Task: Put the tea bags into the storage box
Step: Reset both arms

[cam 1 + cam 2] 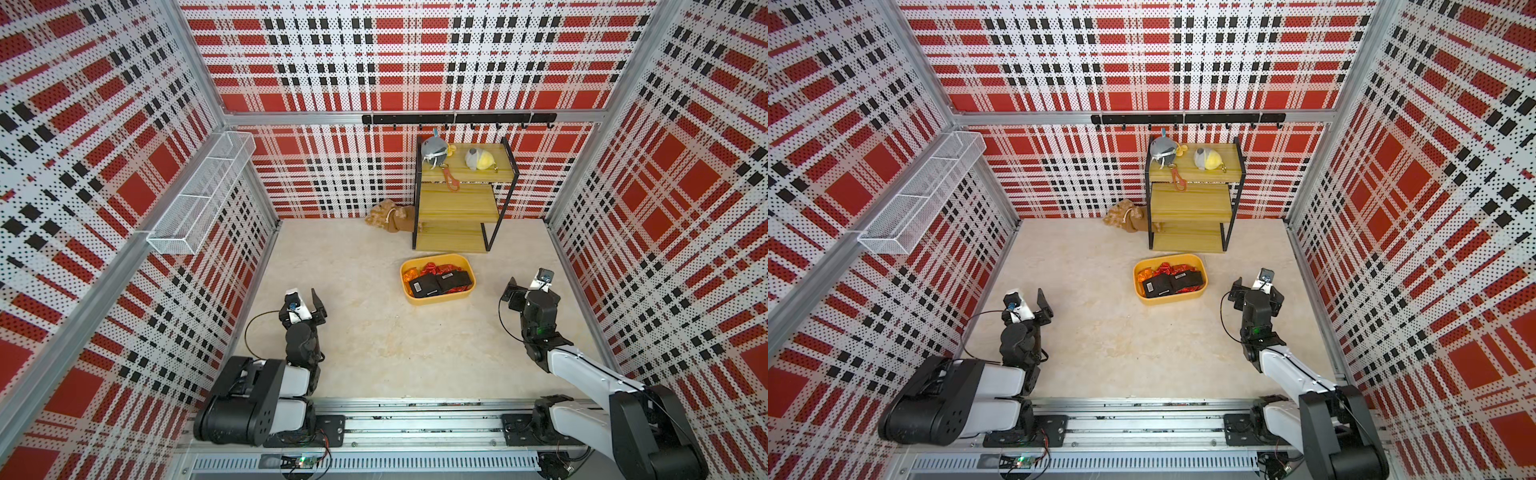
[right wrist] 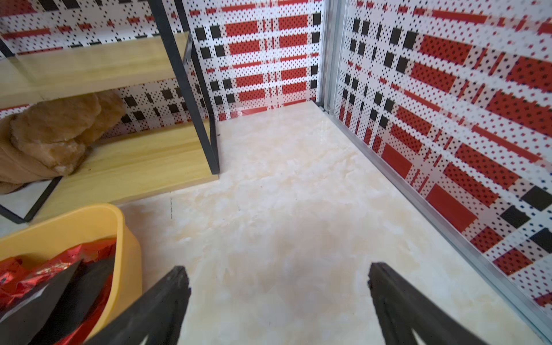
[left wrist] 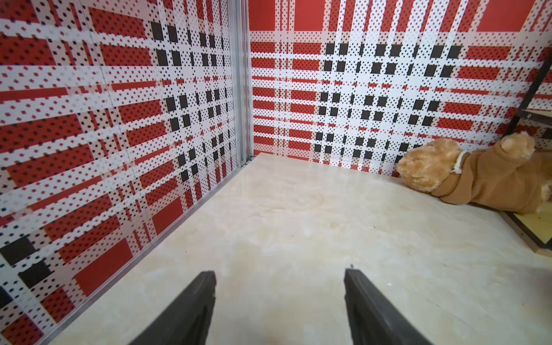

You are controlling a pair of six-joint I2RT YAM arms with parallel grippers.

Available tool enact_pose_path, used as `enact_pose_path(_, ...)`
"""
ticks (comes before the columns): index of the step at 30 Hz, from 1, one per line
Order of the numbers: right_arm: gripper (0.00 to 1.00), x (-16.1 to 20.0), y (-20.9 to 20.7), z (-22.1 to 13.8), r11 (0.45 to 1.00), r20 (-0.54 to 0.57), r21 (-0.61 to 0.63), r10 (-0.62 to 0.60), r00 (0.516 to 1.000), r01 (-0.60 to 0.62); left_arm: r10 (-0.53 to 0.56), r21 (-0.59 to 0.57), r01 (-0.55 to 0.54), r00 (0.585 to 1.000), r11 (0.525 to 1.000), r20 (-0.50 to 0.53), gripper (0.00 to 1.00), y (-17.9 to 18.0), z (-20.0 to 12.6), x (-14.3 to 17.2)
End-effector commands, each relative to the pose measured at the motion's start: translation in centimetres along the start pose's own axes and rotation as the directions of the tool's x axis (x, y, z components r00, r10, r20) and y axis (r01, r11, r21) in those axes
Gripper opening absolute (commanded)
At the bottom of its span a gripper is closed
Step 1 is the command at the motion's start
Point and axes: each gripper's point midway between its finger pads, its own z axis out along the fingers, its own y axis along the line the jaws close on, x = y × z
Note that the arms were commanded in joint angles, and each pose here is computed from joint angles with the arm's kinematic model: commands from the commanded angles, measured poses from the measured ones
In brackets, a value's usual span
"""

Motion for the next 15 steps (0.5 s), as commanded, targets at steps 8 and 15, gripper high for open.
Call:
enact_pose_path(8, 1.0, 0.8, -1.9, 1.4, 0.998, 0.161, 0.055, -0.048, 0.986, 0.04, -0.004, 0.103, -0.005, 0.996, 0.995, 0.087, 0.99, -2.3, 1.6, -1.6)
enact_pose_path(15, 1.0, 2.1, -0.1, 1.6, 0.993, 0.144, -0.064, -0.085, 0.986, 0.095, -0.027, 0.023, 0.026, 0.997, 0.999, 0.066, 0.99, -1.1, 2.7, -1.3)
